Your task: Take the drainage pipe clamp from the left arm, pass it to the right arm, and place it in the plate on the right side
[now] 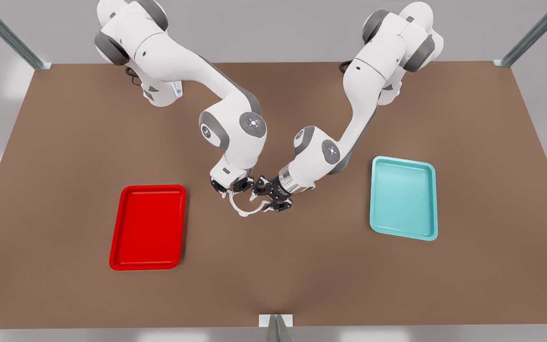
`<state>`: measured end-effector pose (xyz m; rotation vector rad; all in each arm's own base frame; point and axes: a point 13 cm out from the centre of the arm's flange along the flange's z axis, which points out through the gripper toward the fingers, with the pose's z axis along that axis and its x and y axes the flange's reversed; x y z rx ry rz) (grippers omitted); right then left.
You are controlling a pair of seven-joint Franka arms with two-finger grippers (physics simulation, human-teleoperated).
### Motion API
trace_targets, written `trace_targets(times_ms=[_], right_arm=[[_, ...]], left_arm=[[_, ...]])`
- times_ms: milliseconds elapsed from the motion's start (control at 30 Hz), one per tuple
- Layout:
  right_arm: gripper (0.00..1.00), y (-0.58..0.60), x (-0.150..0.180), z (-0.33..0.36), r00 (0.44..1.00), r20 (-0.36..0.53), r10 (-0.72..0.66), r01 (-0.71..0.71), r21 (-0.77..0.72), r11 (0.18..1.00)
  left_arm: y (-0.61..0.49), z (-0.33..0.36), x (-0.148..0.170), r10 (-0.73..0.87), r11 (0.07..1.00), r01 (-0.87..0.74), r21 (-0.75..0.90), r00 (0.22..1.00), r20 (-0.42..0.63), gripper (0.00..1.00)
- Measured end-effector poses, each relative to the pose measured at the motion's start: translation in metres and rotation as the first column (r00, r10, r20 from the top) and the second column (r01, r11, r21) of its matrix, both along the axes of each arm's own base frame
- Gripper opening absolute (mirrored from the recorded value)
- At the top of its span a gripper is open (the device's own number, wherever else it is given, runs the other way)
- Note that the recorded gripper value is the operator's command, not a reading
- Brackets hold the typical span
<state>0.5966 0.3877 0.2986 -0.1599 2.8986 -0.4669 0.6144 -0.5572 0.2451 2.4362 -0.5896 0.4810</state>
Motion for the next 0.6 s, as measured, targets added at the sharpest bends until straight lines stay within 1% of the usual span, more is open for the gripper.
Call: trace_targets(times_ms=[233,333,367,467,567,600], right_arm=[[0.21,-0.009,-0.002,-0.004,1.0,-0.007,-0.018,0.018,-0.014,1.0],[0.21,-0.026,-0.015,-0.02,0.999,-0.042,-0.027,0.025,-0.048,0.999],[0.21,-0.037,-0.019,-0.025,0.997,-0.066,-0.038,0.035,-0.044,0.998],[0.21,-0.081,-0.023,-0.04,0.984,-0.154,-0.089,0.089,-0.004,0.996],[0.21,-0.137,-0.023,-0.052,0.962,-0.227,-0.152,0.162,0.026,0.986],[0.21,-0.162,-0.024,-0.058,0.95,-0.257,-0.178,0.193,0.034,0.981]], left_arm=[[0.001,0.012,0.0,-0.006,1.0,0.006,-0.001,1.0,0.011,1.0],[0.004,0.044,-0.003,-0.033,0.999,0.033,0.0,0.999,0.021,1.0],[0.011,0.053,-0.002,-0.04,0.999,0.04,0.006,0.999,0.016,1.0],[0.061,0.066,0.019,-0.024,0.999,0.025,0.028,0.999,-0.038,1.0],[0.145,0.071,0.052,0.003,0.998,0.003,0.064,0.995,-0.1,1.0],[0.17,0.067,0.057,-0.014,0.995,0.024,0.095,0.994,-0.111,1.0]])
